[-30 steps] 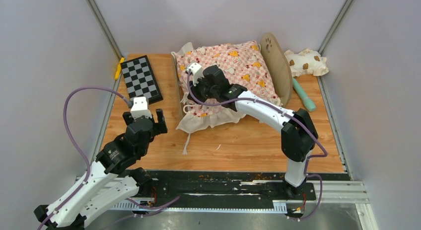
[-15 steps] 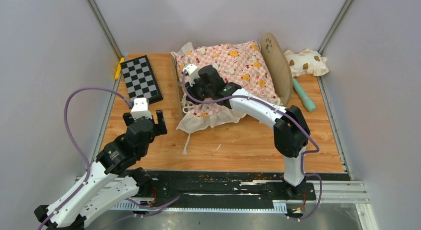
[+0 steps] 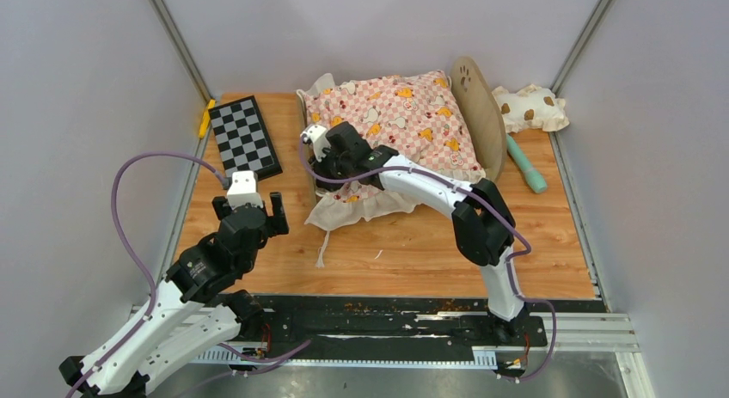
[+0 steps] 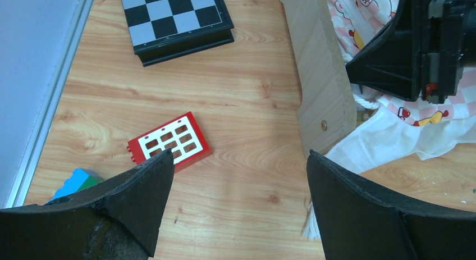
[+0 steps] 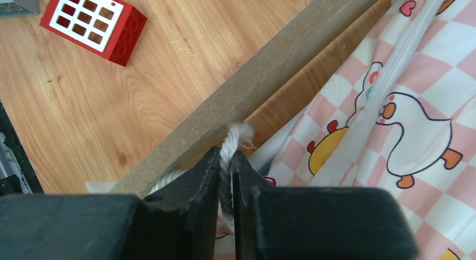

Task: Set up the pet bed
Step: Adjust the ropes on the bed frame.

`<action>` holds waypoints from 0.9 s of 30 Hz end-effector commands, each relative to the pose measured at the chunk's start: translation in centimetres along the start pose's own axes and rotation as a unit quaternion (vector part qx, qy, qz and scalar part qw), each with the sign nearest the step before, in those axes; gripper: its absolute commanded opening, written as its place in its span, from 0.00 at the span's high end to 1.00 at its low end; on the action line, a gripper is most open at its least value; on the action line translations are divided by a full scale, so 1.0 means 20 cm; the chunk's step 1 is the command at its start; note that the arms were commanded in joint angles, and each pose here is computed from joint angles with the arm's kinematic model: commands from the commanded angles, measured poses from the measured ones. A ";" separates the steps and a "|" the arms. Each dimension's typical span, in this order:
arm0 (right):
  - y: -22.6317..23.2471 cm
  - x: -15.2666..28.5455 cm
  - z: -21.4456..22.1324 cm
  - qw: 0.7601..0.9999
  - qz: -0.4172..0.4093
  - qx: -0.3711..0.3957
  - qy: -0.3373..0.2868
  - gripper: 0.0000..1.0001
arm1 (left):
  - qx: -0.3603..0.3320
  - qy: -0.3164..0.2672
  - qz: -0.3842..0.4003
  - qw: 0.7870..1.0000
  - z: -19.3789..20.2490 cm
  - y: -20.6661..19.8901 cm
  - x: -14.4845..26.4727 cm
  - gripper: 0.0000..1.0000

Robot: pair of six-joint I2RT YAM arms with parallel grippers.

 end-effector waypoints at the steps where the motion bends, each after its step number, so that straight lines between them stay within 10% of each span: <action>1: -0.02 -0.01 -0.07 1.000 0.018 0.016 -0.006 0.85 | 0.013 -0.010 -0.004 1.000 -0.02 0.01 0.00 0.06; 13: -0.06 -0.02 -0.03 0.998 0.054 0.020 0.015 0.63 | 0.014 -0.007 -0.003 1.000 -0.01 0.01 0.00 0.06; 27: 0.02 0.48 -0.34 0.990 0.072 0.000 -0.125 0.30 | 0.017 -0.007 0.004 1.000 -0.01 -0.02 -0.01 0.06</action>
Point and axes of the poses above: each gripper's point midway between its finger pads, its own x axis back along the fingers, its own y axis along the line the jaws close on, z = x × y, the point moved 2 cm from there along x, back along the fingers, and after that the axes turned 7 degrees about x, right-handed, at the moved point
